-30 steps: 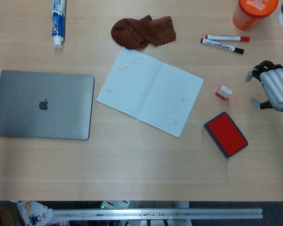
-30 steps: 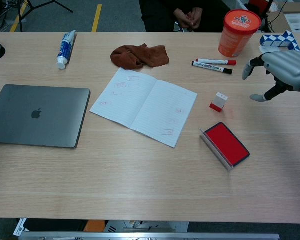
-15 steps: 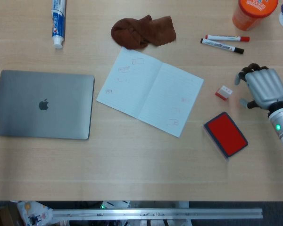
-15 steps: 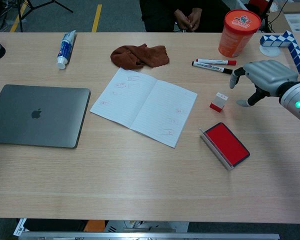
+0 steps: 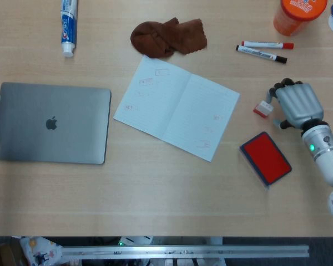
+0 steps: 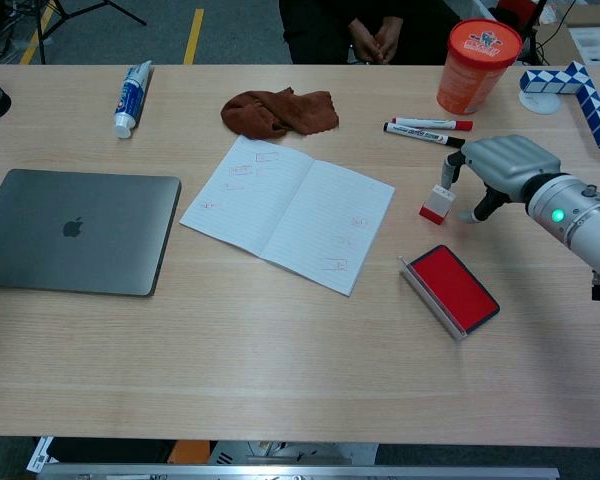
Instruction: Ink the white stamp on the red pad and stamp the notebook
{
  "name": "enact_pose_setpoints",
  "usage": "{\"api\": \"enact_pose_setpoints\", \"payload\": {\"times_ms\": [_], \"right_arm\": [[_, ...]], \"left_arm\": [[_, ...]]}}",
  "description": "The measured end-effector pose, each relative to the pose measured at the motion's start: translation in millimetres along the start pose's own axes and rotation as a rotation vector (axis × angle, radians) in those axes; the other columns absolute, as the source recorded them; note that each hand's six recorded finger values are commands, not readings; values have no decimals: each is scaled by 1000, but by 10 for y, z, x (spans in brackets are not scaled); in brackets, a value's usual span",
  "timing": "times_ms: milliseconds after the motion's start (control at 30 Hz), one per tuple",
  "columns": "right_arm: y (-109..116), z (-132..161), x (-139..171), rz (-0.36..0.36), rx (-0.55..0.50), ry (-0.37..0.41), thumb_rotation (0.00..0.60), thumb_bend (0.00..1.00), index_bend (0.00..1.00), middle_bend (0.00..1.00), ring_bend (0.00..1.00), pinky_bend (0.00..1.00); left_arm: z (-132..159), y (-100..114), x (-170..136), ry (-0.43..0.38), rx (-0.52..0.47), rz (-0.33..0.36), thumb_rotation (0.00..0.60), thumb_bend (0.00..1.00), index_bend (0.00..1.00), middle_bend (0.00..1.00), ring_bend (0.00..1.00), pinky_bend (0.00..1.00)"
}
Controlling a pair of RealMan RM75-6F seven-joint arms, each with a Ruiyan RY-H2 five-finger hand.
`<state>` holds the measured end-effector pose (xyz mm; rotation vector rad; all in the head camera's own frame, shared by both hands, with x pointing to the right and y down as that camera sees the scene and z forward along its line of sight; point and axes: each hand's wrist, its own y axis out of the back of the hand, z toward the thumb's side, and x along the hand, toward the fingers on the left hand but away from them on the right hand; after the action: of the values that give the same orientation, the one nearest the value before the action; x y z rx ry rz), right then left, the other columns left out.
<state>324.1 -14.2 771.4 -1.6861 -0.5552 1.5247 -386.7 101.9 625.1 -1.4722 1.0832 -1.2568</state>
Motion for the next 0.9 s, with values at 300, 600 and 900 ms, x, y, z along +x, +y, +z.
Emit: {"api": "enact_pose_setpoints", "payload": {"times_ms": [300,600,900], "right_arm": [[-27,153,-53,5,14,29,600,205,445,376,215,349],[-15,190,-138,-2,24,20,600,205,465,376,222,349],[7,211,-199,-11,20,10,600,252,492,377,227,349]], "left_arm": [[-21,-12,-8,3,-3,-2,600,262,0,0,0,45],[-54,-21,-17,7,-2,-7,600,262,0,0,0,45],[-70,-22,-32,11,-6,-8,600,262,0,0,0,45]]}}
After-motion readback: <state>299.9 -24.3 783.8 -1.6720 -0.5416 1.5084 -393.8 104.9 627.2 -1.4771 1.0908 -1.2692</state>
